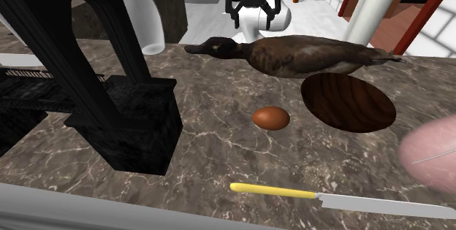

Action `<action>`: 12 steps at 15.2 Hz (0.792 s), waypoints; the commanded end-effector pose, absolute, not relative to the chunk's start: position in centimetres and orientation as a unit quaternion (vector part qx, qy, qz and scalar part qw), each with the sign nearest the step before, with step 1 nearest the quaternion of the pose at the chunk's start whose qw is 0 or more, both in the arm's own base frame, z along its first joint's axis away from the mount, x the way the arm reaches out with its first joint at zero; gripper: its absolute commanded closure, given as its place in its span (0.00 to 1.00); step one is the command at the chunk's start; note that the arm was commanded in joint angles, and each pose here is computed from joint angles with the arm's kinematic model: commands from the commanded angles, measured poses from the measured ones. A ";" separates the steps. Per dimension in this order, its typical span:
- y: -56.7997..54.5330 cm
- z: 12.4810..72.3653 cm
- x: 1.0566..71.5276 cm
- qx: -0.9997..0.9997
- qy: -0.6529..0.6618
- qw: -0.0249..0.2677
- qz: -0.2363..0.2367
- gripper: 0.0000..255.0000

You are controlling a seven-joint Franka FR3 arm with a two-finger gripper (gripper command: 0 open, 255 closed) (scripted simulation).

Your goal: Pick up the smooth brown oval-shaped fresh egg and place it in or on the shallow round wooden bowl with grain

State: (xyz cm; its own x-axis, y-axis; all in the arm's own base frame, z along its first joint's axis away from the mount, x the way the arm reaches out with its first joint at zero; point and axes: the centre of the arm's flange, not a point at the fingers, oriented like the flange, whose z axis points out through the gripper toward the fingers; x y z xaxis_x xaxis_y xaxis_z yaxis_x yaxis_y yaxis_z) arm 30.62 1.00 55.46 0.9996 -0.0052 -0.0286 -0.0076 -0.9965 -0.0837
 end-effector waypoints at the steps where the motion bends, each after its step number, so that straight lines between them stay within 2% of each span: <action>1: 1.0 55.5 30.6 -0.999 0.003 0.042 0.014 0.00; 12: 8.4 53.7 43.6 -0.986 0.154 0.037 0.041 0.00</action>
